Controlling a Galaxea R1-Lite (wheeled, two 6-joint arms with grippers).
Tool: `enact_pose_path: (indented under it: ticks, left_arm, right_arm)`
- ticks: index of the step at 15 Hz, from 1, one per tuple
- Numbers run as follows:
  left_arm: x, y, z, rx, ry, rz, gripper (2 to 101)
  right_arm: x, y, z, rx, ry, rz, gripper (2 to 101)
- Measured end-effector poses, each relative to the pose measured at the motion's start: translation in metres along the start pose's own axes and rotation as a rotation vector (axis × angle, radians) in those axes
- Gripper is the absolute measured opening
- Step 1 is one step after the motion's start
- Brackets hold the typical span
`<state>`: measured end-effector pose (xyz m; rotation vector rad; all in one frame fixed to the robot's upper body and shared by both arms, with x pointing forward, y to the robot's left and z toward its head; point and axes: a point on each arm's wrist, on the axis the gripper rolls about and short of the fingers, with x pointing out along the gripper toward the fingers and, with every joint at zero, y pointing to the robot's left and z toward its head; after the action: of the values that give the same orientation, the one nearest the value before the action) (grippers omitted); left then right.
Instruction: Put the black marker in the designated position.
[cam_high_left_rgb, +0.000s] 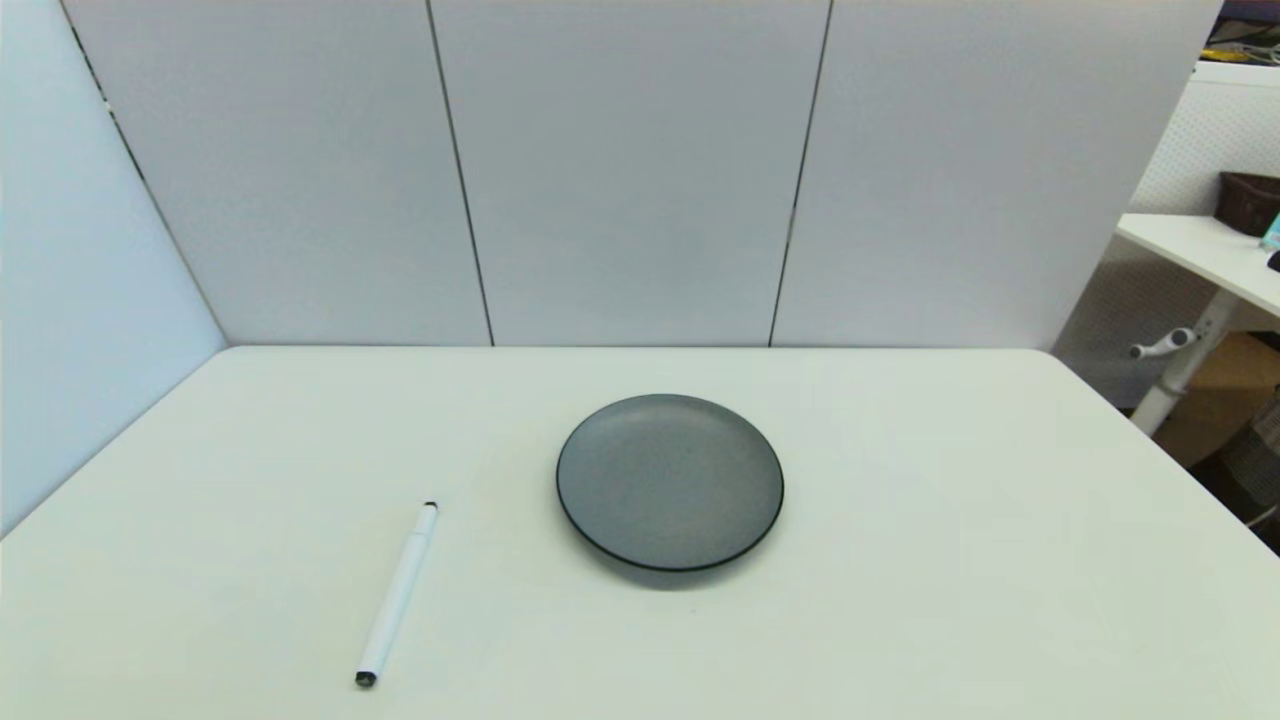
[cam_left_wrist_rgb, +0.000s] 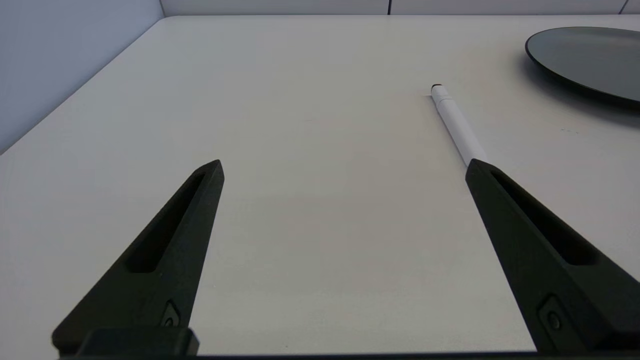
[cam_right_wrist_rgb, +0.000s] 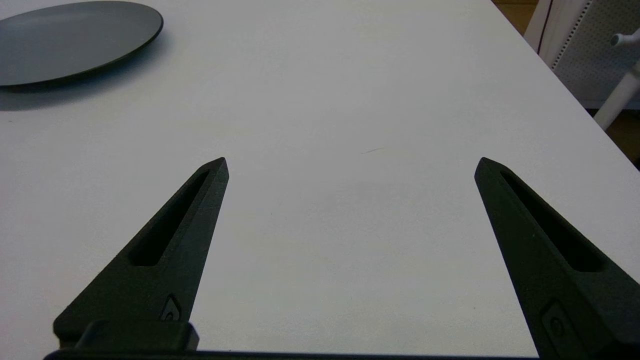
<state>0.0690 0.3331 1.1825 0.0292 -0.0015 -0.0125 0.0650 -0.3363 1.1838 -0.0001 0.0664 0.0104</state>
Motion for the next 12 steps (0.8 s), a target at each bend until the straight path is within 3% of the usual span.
enact_pose_path:
  ticks: [12]
  left_arm:
    - [0.0, 0.0, 0.0, 0.0, 0.0, 0.0, 97.8]
  right_arm:
    - [0.0001, 0.0, -0.0002, 0.001, 0.001, 0.0, 97.7]
